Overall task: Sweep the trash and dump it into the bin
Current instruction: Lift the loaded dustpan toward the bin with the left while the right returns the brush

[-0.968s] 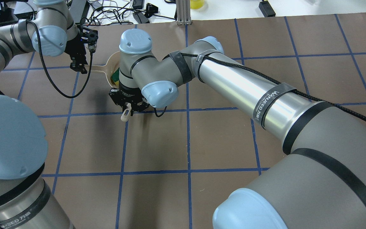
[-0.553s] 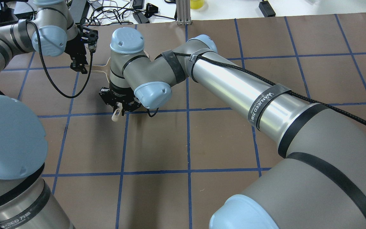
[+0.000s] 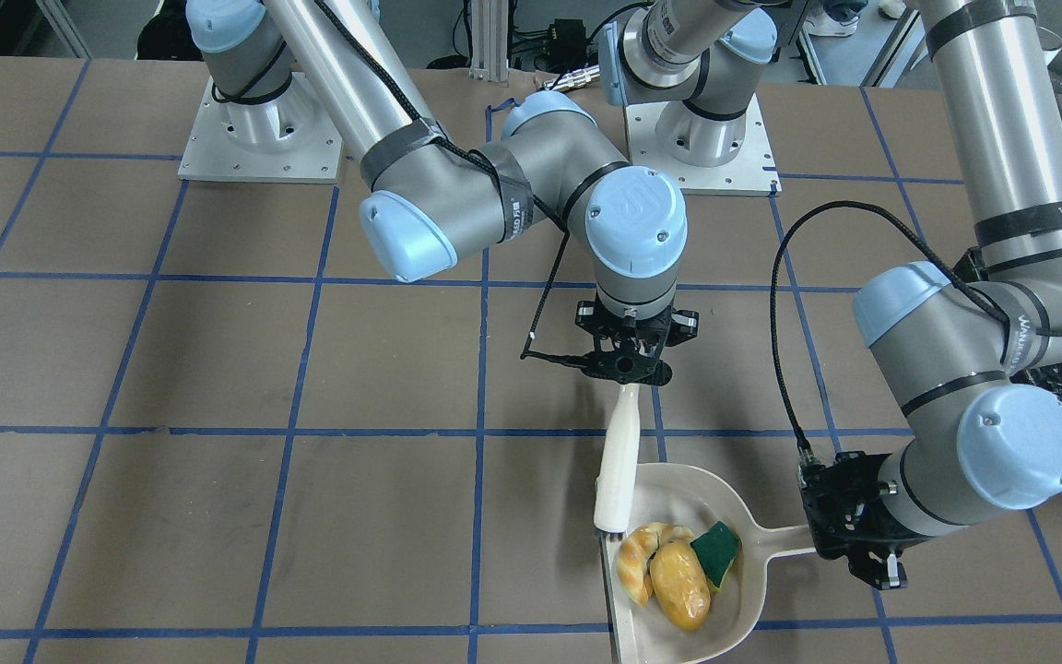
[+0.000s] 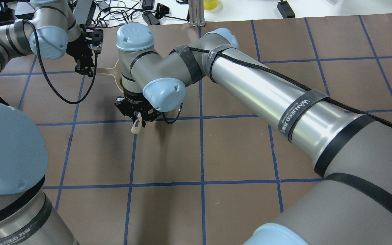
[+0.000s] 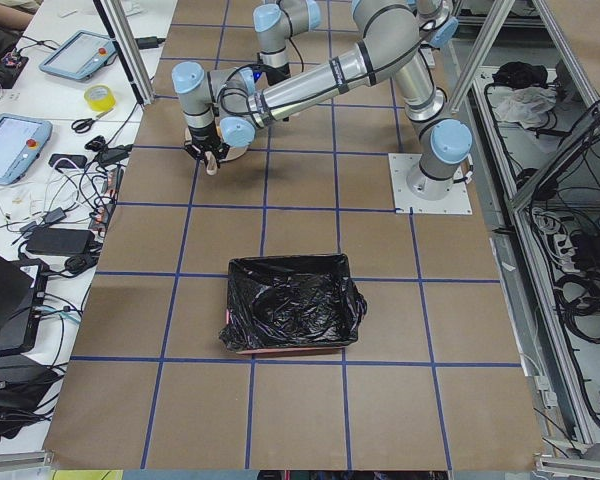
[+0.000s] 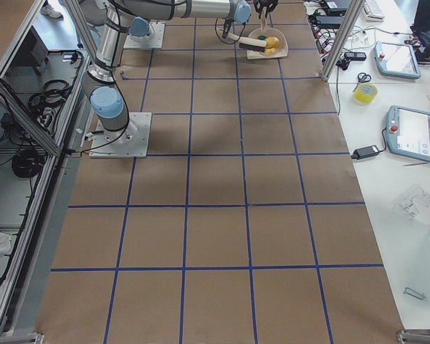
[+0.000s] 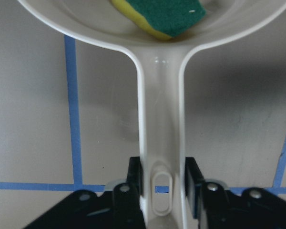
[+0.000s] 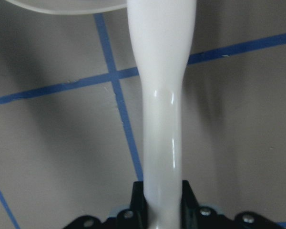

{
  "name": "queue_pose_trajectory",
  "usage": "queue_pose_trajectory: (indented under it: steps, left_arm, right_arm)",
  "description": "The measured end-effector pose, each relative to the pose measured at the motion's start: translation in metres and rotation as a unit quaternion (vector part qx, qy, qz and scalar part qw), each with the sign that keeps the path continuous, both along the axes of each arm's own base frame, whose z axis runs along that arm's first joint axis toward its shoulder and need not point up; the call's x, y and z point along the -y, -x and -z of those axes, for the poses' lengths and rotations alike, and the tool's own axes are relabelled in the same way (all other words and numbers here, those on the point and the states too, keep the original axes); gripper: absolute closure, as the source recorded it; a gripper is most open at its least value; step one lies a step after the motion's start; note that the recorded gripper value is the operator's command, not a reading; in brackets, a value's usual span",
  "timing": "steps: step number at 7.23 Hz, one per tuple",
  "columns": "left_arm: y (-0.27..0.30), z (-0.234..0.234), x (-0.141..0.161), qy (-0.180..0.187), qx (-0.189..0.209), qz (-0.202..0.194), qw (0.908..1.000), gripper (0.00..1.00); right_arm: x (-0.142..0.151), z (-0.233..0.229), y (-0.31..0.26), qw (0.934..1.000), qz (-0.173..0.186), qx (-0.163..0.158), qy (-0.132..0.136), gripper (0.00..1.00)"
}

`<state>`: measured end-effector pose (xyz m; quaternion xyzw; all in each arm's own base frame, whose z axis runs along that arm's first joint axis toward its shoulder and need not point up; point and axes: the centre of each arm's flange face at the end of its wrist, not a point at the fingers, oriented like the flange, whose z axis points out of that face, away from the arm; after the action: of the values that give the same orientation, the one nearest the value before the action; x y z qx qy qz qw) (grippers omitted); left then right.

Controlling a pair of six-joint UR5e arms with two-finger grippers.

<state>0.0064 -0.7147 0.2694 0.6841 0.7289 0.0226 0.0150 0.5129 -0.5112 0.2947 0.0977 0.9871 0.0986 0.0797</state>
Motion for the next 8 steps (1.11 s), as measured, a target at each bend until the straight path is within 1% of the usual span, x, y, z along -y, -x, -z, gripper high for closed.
queue_pose_trajectory:
  steps: [1,2,3,4,5,6,8]
  left_arm:
    - [-0.001,-0.002,0.0,0.002,-0.006,0.0,1.0,0.95]
    - [-0.003,-0.003,0.0,0.003,-0.014,-0.001,0.9999,0.95]
    - [-0.008,-0.004,0.0,0.004,-0.024,-0.006,0.9997,0.95]
    - [-0.017,-0.005,-0.001,0.005,-0.037,-0.011,0.9992,0.95]
    - [-0.033,-0.008,-0.003,0.002,-0.051,-0.015,0.9986,0.95]
    - [-0.054,-0.013,-0.007,0.0,-0.064,-0.019,0.9977,0.95]
    - [-0.102,-0.036,-0.016,-0.006,-0.079,-0.022,0.9966,0.95]
  right_arm:
    - [0.0,-0.013,0.021,0.9995,-0.003,-0.028,-0.01,1.0]
    - [0.007,-0.021,0.049,0.9982,0.003,-0.053,-0.027,1.0]
    - [0.02,-0.029,0.086,0.9964,0.01,-0.072,-0.044,1.0]
    - [0.037,-0.038,0.133,0.9952,0.011,-0.081,-0.055,1.0]
    - [0.049,-0.046,0.186,0.9952,0.007,-0.078,-0.06,1.0]
    - [0.055,-0.049,0.239,0.9953,-0.005,-0.074,-0.063,1.0]
    - [0.052,-0.042,0.342,0.9941,-0.048,-0.072,-0.065,1.0]
